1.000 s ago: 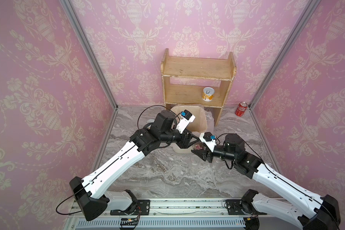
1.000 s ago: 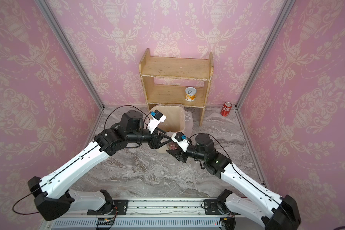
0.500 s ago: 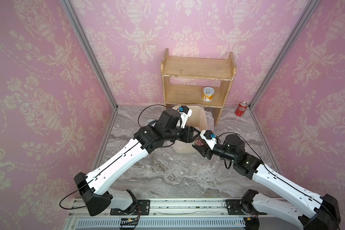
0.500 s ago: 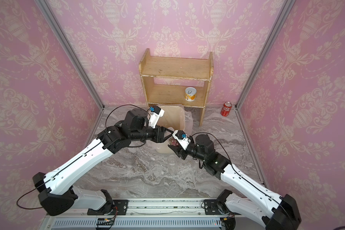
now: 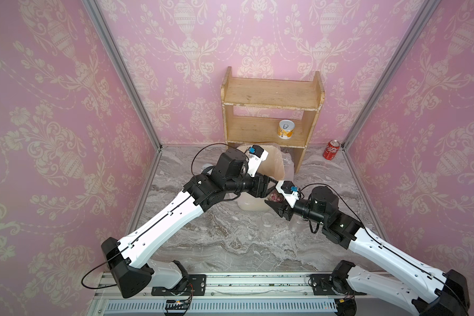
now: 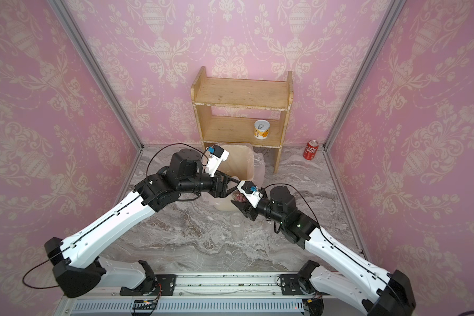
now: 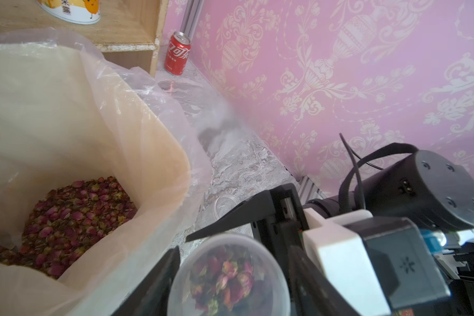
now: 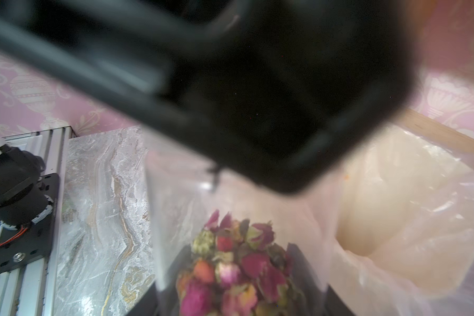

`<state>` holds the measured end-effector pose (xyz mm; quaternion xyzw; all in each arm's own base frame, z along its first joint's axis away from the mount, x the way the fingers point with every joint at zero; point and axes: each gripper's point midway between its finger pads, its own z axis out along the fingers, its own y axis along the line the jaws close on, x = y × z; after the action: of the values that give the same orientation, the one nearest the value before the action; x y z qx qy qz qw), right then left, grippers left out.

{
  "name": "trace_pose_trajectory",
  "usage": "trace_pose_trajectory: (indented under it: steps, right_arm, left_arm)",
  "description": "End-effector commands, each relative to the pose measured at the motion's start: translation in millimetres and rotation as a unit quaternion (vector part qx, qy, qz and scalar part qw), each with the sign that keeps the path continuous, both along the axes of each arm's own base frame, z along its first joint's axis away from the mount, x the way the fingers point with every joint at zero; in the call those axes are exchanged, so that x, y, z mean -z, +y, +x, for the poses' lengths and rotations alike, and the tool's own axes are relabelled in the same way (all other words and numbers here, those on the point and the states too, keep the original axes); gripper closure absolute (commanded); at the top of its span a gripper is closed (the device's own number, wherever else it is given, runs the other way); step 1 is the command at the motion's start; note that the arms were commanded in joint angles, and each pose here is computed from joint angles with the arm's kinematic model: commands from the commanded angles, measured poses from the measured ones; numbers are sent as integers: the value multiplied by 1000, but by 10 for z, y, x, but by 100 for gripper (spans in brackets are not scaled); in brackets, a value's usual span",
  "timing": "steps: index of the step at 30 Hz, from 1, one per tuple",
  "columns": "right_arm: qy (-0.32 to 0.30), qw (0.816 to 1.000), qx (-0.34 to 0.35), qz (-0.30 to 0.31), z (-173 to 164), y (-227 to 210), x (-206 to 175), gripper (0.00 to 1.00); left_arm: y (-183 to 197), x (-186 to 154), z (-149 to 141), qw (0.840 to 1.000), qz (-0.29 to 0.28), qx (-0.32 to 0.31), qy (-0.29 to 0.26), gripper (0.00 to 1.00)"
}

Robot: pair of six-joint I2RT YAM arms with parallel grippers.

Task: Empty the moldy dried flower tea in the jars
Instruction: Unscrew the lid from the jar.

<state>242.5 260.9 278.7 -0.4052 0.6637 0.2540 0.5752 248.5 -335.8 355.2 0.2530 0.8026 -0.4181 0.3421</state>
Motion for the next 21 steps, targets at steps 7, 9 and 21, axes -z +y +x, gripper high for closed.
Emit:
trace_pose_trajectory:
  steps: [7, 9, 21]
  right_arm:
    - [-5, 999, -36, 5, -137, 68, -9, 84]
    - [2, 999, -44, 5, -163, 79, 6, 84]
    - [66, 985, -156, 34, -496, 195, -28, 85]
  left_arm:
    - [44, -153, -396, 989, 14, 125, -75, 20]
    - [133, -177, -424, 985, 28, 139, -97, 17]
    - [564, -200, -892, 927, 38, 305, -213, 9]
